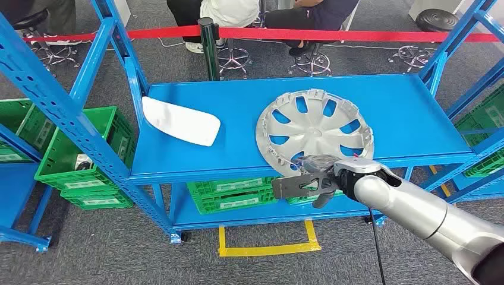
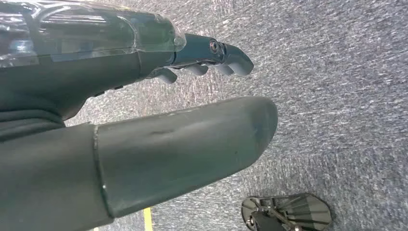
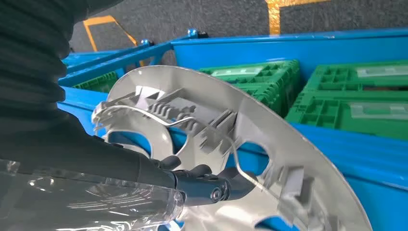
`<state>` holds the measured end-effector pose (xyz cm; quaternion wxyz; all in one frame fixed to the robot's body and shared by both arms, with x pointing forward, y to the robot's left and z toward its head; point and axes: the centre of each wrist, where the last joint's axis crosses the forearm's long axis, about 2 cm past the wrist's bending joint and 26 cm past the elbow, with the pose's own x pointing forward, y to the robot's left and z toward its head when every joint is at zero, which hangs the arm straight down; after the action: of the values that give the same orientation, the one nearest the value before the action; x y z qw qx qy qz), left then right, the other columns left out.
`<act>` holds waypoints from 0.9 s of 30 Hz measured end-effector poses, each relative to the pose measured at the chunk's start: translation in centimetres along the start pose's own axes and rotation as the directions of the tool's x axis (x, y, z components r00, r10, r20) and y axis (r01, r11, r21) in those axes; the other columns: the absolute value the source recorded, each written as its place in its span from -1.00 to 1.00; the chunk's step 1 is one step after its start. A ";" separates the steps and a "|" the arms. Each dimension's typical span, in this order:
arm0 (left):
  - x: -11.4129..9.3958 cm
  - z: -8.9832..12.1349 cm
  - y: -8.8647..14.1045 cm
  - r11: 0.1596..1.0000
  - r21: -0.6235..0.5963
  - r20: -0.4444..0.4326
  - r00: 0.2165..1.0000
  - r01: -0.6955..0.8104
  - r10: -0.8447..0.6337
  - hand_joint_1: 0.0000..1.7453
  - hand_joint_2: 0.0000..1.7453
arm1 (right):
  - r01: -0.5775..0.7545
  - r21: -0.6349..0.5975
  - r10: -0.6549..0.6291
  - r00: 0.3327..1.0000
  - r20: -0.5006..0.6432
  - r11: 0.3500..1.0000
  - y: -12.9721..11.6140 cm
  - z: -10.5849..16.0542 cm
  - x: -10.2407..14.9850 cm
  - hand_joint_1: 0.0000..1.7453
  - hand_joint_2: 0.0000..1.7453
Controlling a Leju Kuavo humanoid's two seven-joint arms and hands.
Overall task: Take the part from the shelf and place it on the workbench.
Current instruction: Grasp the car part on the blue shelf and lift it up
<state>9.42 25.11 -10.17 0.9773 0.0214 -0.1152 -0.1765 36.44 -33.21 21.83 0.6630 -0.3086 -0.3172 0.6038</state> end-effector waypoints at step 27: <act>-1.6 0.1 -0.5 1.000 0.003 -0.028 1.000 0.012 -0.012 -1.00 -1.00 | -0.110 -0.215 0.071 0.980 -0.184 0.970 -0.7 -1.5 -1.7 -0.50 1.00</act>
<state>7.77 25.25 -10.50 0.9777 0.0262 -0.1019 -0.1817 37.91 -35.04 21.36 0.6210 -0.4476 -0.3092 0.5643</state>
